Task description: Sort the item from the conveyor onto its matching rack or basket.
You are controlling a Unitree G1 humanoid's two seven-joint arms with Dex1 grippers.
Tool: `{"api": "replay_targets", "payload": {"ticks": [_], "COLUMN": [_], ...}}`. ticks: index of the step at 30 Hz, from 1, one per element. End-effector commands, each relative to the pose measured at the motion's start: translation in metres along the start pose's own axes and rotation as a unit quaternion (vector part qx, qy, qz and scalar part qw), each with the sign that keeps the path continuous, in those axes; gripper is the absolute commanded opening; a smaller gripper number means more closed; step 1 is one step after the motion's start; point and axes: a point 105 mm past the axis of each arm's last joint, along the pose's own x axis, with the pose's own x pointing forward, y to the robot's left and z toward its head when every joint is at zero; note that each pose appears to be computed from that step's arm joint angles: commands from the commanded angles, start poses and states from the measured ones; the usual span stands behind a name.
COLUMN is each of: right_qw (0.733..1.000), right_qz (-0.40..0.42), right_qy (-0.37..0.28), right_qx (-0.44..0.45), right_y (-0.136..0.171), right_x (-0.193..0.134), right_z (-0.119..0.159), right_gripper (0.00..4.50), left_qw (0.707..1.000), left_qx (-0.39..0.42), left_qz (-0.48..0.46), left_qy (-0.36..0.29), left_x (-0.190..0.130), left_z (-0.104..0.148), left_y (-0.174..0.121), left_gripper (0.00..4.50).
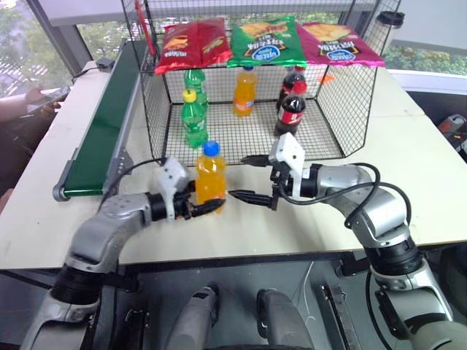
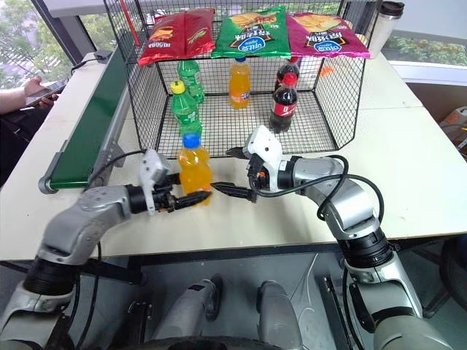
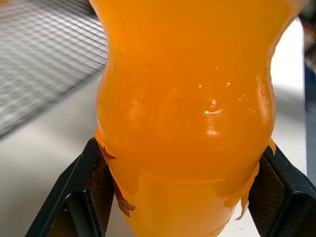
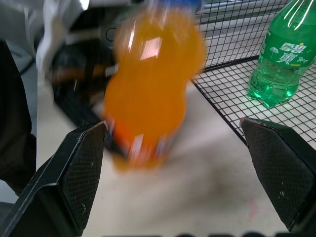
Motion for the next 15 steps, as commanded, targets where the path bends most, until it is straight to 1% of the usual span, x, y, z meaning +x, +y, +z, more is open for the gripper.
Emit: {"api": "replay_targets", "payload": {"ticks": [1,8,15], "right_qw": [0.999,0.999,0.999], "right_qz": [0.000,-0.001,-0.014], "right_qy": [-0.027,-0.023,-0.033], "right_qx": [-0.026,-0.023,-0.018], "right_y": [0.001,0.003,-0.002], "right_x": [-0.003,-0.003,-0.001], "right_z": [0.022,0.022,0.026], "right_gripper": [4.50,4.50,4.50], "left_qw": [0.997,0.995,0.995], "left_qx": [0.057,0.063,0.060], "left_qz": [-0.031,-0.046,-0.044], "left_qy": [-0.037,-0.055,-0.061], "left_x": [0.010,0.022,0.024], "left_z": [0.024,0.032,0.032], "left_y": [-0.007,-0.014,-0.017], "left_gripper": [2.90,2.90,2.90]}}
